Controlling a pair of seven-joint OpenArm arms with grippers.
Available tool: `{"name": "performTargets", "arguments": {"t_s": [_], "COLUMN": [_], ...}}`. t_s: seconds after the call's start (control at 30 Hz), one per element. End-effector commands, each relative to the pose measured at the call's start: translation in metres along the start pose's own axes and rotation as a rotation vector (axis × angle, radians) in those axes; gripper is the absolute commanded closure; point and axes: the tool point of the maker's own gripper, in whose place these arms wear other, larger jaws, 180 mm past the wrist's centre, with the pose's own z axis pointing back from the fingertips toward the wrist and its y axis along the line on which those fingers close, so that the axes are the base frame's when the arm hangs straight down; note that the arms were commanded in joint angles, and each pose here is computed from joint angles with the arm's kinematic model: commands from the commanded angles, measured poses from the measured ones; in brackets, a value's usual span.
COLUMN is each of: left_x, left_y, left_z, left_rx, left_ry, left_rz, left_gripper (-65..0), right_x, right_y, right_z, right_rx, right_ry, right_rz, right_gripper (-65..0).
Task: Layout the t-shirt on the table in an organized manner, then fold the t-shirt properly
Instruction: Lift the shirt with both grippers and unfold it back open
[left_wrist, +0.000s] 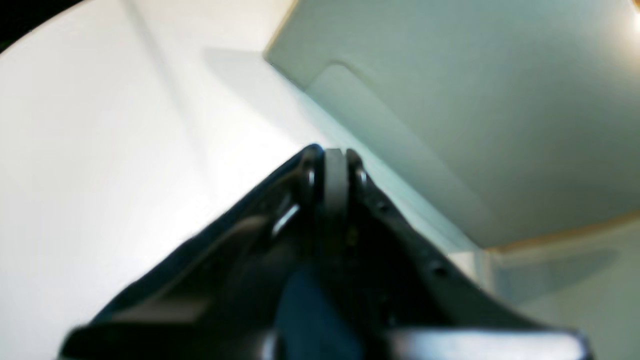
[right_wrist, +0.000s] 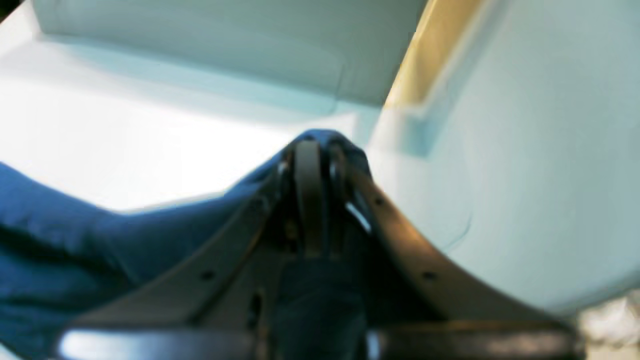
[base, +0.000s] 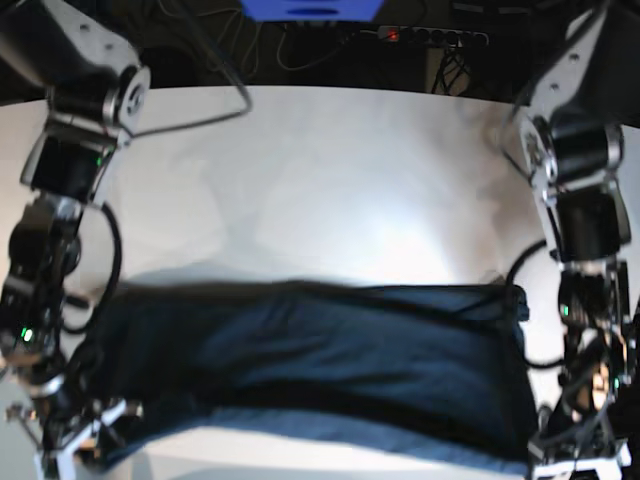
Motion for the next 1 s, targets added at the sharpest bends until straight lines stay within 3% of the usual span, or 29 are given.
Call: {"name": "performTargets", "arguments": {"t_s": [0.0, 0.17, 0.3, 0.53, 0.73, 0.83, 0.97], "left_x": [0.047, 0.105, 0.162, 0.212, 0.172, 0.146, 0.096], "left_y": [-0.030, -0.082, -0.129, -0.169, -0.149, -0.132, -0.081], "left_z": [-0.007, -0.025, -0.022, -0.001, 0.009, 0.017, 0.030], "left_rx": [-0.058, -0.124, -0.197, -0.280, -0.273, -0.260, -0.192], "left_ry": [-0.094, -0.156, -0.237, -0.333, -0.265, -0.245, -0.189], "left_rz": [-0.011, 0.025, 0.041, 0.033, -0.023, -0.054, -0.106], "left_gripper": [-0.2, -0.2, -0.2, -0.2, -0.2, -0.2, -0.2], "right_x": [0.043, 0.108, 0.171, 0.214, 0.152, 0.114, 0.061], "right_y": [-0.018, -0.050, -0.070, -0.079, -0.069, -0.047, -0.024], "right_z": [-0.004, -0.021, -0.014, 0.002, 0.013, 0.018, 0.044], "right_rx": [-0.029, -0.071, -0.107, -0.136, -0.139, -0.109, -0.096], "right_ry": [-0.105, -0.194, -0.307, -0.405, -0.323, -0.270, -0.206], "right_rz": [0.018, 0.018, 0.027, 0.038, 0.072, 0.072, 0.070], "right_gripper": [0.0, 0.0, 0.0, 0.0, 0.0, 0.0, 0.0]}}
